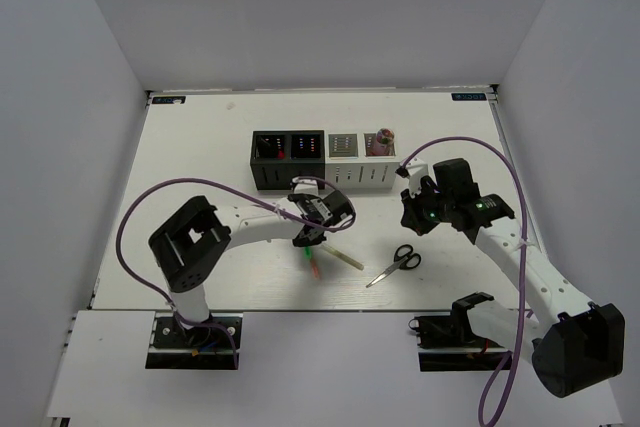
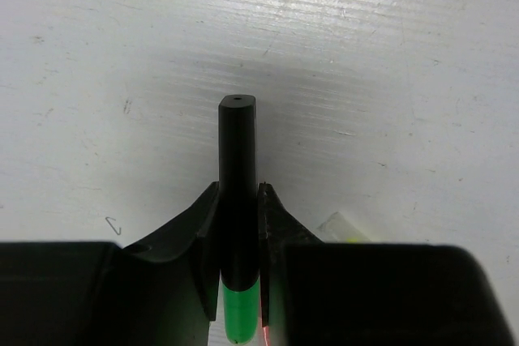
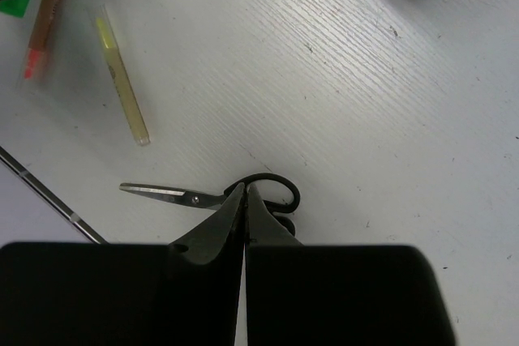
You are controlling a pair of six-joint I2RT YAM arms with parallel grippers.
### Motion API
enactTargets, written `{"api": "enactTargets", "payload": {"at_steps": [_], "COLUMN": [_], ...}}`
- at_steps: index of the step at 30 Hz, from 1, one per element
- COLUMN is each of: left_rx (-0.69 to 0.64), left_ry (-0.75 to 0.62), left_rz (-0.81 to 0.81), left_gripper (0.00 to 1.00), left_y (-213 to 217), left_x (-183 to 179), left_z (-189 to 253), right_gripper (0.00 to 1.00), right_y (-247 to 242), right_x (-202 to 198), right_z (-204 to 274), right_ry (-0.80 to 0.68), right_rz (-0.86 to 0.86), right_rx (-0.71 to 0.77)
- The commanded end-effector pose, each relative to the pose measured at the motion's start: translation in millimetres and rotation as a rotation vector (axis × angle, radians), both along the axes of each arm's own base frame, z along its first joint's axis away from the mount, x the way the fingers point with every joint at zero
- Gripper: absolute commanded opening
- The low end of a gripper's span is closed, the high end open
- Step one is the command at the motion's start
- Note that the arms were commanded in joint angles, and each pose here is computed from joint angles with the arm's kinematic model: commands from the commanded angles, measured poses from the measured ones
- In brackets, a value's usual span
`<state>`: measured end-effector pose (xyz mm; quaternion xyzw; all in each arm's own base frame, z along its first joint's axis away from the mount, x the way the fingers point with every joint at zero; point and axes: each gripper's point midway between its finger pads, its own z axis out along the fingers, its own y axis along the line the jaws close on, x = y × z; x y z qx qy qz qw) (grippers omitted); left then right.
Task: Sort the stationery into containers
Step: Pick up the pen from the center of the board, then place the pen in the storage box.
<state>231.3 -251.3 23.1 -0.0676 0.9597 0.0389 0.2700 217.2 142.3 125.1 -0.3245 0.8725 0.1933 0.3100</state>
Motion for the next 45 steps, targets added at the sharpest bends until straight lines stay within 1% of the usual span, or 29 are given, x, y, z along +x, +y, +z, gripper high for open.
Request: {"api": "enactTargets", "payload": {"at_steps": [1, 4, 6, 7, 9, 10, 12, 16, 19, 20, 22, 23, 24, 25, 26, 27, 28, 29, 30, 31, 32, 33, 34, 35, 36, 38, 39, 43, 45], "left_rx": [-0.015, -0.003, -0.008, -0.006, -0.011, -0.012, -0.014, -0.03, -0.062, -0.073, -0.094, -0.05, -0.021, 0.03, 0.08, 0.089, 0.219, 0.197, 0.208, 0.259, 0.289, 0.265, 0.32, 0.308, 0.35, 0.368, 0.391, 0.387, 0.38], "left_ry": [-0.085, -0.084, -0.08, -0.08, -0.079, -0.08, -0.083, -0.105, -0.164, -0.201, -0.259, -0.296, -0.316, -0.381, -0.406, -0.439, -0.464, -0.53, -0.554, -0.568, -0.577, -0.638, -0.644, -0.7, -0.706, -0.745, -0.732, -0.741, -0.722], "left_rz": [-0.004, -0.006, -0.005, -0.007, -0.008, -0.011, -0.017, -0.037, -0.093, -0.152, -0.182, -0.242, -0.255, -0.272, -0.26, -0.25, -0.257, -0.232, -0.223, -0.171, -0.166, -0.112, -0.089, -0.018, -0.014, 0.043, 0.048, 0.117, 0.136], "left_gripper": [0.08, 0.16, 0.17, 0.12, 0.1, 0.05, 0.0, 0.0, 0.0, 0.0, 0.0, 0.0, 0.0, 0.0, 0.0, 0.0, 0.0, 0.0, 0.0, 0.0, 0.0, 0.0, 0.0, 0.0, 0.0, 0.0, 0.0, 0.0, 0.0], "left_y": [2.4, 5.2, 4.4, 5.0, 4.7, 5.1, 5.6, 7.2, 3.3, 1.4, -4.4, 0.8, 5.2, 10.4, 18.4, 20.8, 44.6, 40.2, 42.7, 64.0, 67.4, 72.0, 79.4, 87.3, 92.0, 99.4, 100.1, 106.5, 106.8], "left_x": [10.0, 8.8, 8.0, 7.4, 7.3, 7.1, 6.9, 5.4, 6.2, 7.4, 15.6, 19.4, 22.5, 37.6, 45.6, 54.2, 72.6, 88.3, 96.5, 115.3, 125.8, 144.0, 153.7, 174.6, 180.4, 203.3, 210.0, 233.1, 240.8], "left_z": [33.8, 35.4, 33.9, 33.6, 32.5, 33.1, 36.0, 50.8, 79.4, 100.9, 129.3, 144.4, 153.3, 181.3, 188.2, 199.6, 213.7, 229.9, 237.0, 243.0, 246.5, 264.9, 266.2, 280.6, 283.3, 288.5, 280.9, 277.4, 264.1], "right_gripper": [0.0, 0.0, 0.0, 0.0, 0.0, 0.0, 0.0, 0.0, 0.0, 0.0, 0.0, 0.0, 0.0, 0.0, 0.0, 0.0, 0.0, 0.0, 0.0, 0.0, 0.0, 0.0, 0.0, 0.0, 0.0, 0.0, 0.0, 0.0, 0.0], "right_y": [3.4, 3.6, 3.9, 3.4, 3.8, 3.7, 3.3, 3.5, 3.2, 3.5, 4.6, 4.7, 5.8, 6.2, 6.5, 7.3, 6.8, 8.2, 7.7, 9.7, 10.4, 11.3, 12.4, 11.6, 12.3, 12.2, 12.4, 12.8, 14.4], "right_x": [-1.6, -1.7, -2.2, -1.1, -1.8, -2.1, -1.8, -1.9, -2.1, -1.9, -3.0, -3.1, -3.0, -3.6, -4.1, -4.3, -4.3, -5.6, -5.9, -9.6, -7.5, -9.2, -10.0, -10.9, -10.7, -11.3, -11.1, -11.3, -11.7], "right_z": [3.3, 3.0, 2.9, 3.2, 2.7, 2.5, 2.5, 2.4, 1.6, 1.8, 1.2, 1.6, 2.4, 1.5, 0.3, 1.3, 0.5, 0.7, 0.2, -0.9, 2.3, 0.9, 1.7, 1.2, 1.6, 1.3, 2.6, 1.4, 2.3], "right_ry": [-0.004, -0.003, -0.003, -0.005, -0.002, -0.002, -0.002, -0.002, 0.0, 0.0, 0.005, 0.003, 0.0, 0.006, 0.011, 0.008, 0.012, 0.013, 0.014, 0.026, 0.011, 0.016, 0.016, 0.019, 0.017, 0.017, 0.012, 0.017, 0.015], "right_rz": [0.007, 0.009, 0.011, 0.007, 0.01, 0.009, 0.009, 0.009, 0.009, 0.011, 0.017, 0.019, 0.024, 0.027, 0.03, 0.035, 0.033, 0.045, 0.05, 0.064, 0.066, 0.074, 0.082, 0.081, 0.085, 0.088, 0.091, 0.094, 0.101], "right_rx": [0.026, 0.026, 0.028, 0.026, 0.026, 0.027, 0.026, 0.025, 0.024, 0.025, 0.028, 0.029, 0.031, 0.032, 0.033, 0.035, 0.035, 0.037, 0.036, 0.044, 0.051, 0.051, 0.057, 0.059, 0.06, 0.06, 0.061, 0.061, 0.064]}}
